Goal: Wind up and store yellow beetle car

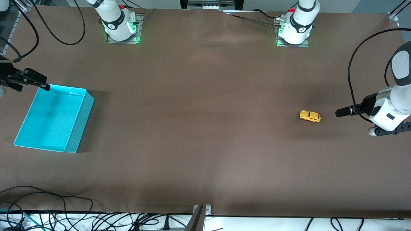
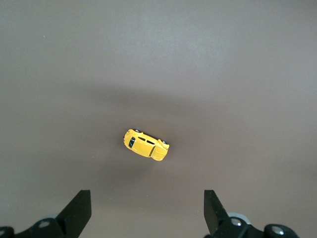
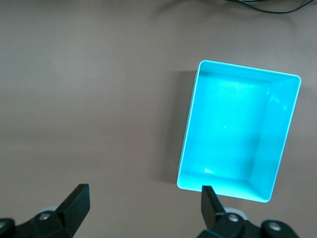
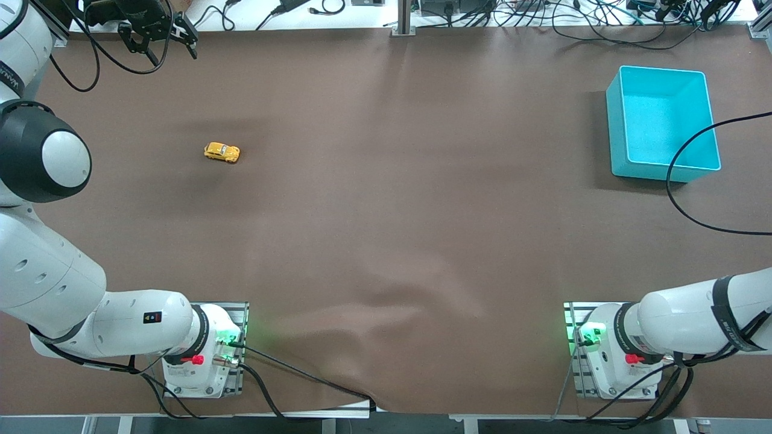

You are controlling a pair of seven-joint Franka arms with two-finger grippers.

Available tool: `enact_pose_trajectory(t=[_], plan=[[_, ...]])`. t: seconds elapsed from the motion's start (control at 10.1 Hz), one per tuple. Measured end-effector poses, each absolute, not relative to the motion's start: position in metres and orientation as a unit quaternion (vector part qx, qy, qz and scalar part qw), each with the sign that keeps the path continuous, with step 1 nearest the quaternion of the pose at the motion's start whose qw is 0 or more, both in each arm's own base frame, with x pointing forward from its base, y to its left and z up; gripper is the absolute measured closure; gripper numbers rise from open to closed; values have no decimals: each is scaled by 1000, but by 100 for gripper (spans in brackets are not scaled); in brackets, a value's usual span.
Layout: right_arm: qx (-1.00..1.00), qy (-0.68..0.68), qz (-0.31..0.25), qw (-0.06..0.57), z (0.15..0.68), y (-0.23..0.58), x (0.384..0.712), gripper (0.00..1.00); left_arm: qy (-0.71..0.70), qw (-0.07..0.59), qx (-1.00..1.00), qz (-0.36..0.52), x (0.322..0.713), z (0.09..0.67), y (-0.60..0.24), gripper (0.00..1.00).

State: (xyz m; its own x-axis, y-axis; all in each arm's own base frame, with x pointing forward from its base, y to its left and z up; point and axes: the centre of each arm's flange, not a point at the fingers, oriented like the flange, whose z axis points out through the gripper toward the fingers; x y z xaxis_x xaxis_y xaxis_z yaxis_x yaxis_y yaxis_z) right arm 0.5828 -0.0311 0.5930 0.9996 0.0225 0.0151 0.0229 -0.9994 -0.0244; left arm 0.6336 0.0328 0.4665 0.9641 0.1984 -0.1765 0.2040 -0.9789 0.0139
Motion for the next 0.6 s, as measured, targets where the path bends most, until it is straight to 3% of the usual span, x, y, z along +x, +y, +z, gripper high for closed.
enact_pose_trajectory(t=[0.6], plan=[[-1000, -11, -7, 12, 593, -31, 583, 0, 103, 16, 991, -89, 634, 464, 34, 0]])
